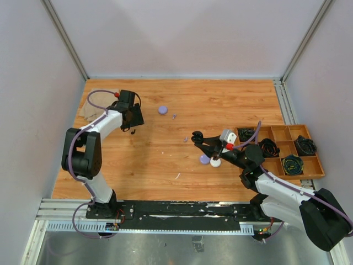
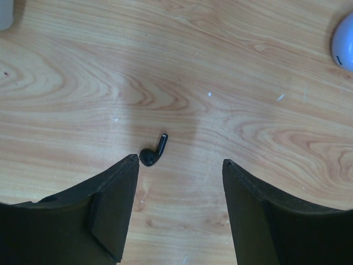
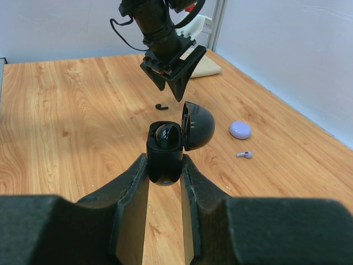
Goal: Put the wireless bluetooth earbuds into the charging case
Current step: Adjust the earbud at the center of the board.
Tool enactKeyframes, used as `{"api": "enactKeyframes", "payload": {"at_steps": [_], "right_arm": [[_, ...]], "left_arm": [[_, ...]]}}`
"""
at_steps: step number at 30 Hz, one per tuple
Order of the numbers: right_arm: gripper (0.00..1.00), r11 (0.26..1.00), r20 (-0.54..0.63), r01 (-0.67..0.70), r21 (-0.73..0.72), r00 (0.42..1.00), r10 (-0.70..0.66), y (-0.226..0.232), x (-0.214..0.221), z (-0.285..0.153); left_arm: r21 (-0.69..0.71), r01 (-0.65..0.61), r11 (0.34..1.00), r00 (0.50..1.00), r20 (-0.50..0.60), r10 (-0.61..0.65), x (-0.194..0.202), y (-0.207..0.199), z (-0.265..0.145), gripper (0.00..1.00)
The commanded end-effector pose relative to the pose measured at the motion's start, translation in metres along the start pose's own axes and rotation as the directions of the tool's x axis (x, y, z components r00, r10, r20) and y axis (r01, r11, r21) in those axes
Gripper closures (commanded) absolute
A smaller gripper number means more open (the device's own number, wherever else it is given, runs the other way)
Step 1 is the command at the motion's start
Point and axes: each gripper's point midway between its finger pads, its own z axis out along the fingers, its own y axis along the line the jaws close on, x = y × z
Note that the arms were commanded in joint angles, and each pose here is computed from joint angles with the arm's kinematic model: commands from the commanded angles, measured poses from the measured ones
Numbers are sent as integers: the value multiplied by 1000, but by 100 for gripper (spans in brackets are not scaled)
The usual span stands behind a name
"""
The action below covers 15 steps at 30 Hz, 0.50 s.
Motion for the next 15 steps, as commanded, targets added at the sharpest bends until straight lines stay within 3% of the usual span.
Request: {"api": "enactKeyframes", "payload": {"at_steps": [1,4,15], "right_arm": [[94,1000,32,15,0,999,-15,2,-7,0],[94,1000,31,15,-2,999,-15,3,-7,0],[94,1000,31,14,-5,999,-13,3,-7,0]], "left_arm": [[26,-12,1000,1000,-20,13,-7,-3,14,36],[26,-26,999,998,-49,27,-3,-4,24,40],[21,-59,998,987,-149,62,22,-2,48,40]]}}
